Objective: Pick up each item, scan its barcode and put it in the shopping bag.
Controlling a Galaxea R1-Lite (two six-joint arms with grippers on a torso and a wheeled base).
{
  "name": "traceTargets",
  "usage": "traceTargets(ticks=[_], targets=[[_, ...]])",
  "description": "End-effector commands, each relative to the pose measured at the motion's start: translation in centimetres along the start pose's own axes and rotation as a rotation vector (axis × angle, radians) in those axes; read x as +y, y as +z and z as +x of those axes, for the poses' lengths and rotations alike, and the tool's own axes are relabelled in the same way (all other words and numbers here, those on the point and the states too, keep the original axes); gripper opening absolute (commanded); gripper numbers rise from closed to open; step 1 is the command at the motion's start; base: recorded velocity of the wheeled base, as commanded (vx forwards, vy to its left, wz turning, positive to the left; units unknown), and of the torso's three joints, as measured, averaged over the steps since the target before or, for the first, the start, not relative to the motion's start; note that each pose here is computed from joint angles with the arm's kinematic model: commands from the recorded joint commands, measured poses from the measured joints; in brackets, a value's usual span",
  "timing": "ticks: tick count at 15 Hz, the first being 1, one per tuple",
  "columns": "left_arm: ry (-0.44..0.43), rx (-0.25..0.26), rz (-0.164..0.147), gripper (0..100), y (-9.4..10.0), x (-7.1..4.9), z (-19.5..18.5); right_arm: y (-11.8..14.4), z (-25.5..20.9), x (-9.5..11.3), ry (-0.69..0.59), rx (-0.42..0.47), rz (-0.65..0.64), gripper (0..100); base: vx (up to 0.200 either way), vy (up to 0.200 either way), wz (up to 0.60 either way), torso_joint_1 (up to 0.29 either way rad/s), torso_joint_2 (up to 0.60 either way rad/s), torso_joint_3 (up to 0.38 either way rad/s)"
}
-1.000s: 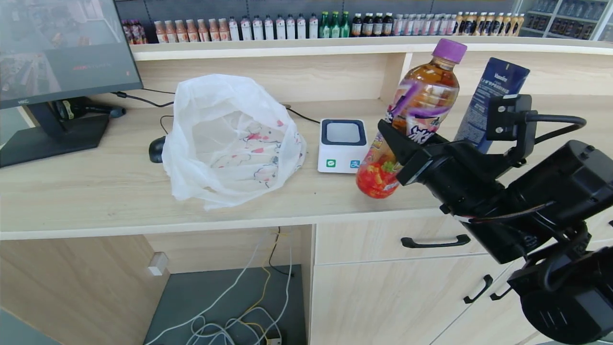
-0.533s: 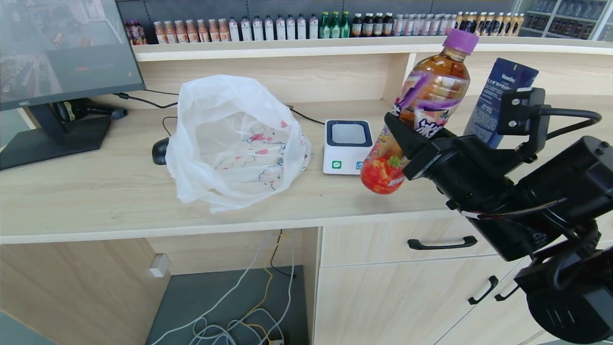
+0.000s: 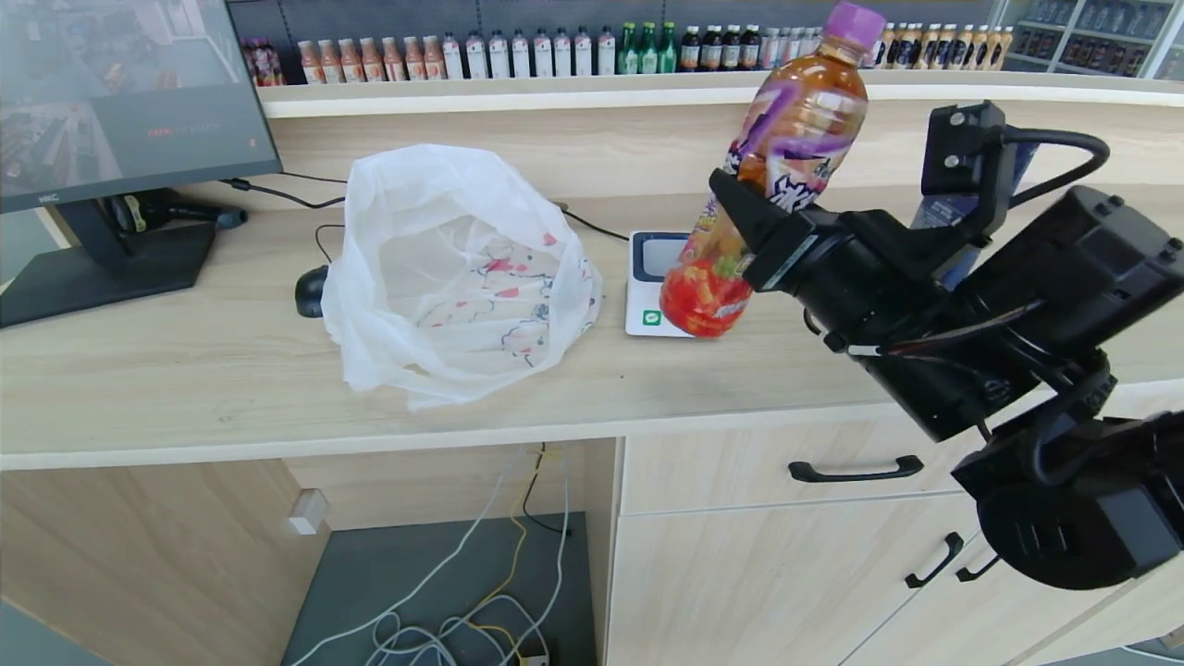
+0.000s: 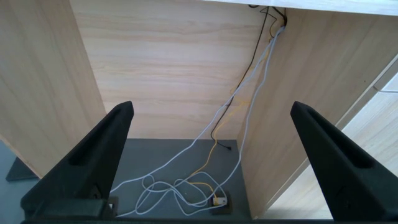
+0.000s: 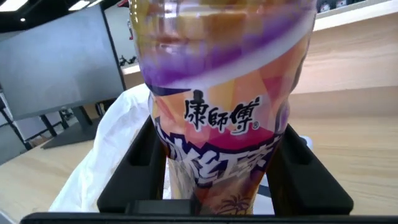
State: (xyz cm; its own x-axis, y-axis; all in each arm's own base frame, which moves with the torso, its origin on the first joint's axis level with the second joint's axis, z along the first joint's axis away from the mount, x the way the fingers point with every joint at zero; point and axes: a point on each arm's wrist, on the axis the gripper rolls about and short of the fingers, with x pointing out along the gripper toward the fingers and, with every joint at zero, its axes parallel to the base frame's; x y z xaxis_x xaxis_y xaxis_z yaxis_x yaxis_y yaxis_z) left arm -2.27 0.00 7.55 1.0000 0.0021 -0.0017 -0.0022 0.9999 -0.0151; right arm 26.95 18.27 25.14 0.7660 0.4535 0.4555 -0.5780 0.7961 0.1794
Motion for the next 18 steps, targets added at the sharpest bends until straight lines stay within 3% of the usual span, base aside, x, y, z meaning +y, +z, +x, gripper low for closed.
traceTargets(ticks=[1,9,18], targets=[[0.001,0.000,0.000,100,0.0,0.0,0.0,1.3,2.5,0.9,-0.010,-0.006,0.080,0,0.000,0.000,0.00,0.000,0.00,0.000],[0.001,0.000,0.000,100,0.0,0.0,0.0,-0.5,6.7,0.6,-0.087,-0.018,0.316,0,0.000,0.000,0.00,0.000,0.00,0.000],[0.001,0.000,0.000,100,0.0,0.0,0.0,-1.4,9.0,-0.7,-0.283,-0.043,0.645,0,0.000,0.000,0.00,0.000,0.00,0.000]])
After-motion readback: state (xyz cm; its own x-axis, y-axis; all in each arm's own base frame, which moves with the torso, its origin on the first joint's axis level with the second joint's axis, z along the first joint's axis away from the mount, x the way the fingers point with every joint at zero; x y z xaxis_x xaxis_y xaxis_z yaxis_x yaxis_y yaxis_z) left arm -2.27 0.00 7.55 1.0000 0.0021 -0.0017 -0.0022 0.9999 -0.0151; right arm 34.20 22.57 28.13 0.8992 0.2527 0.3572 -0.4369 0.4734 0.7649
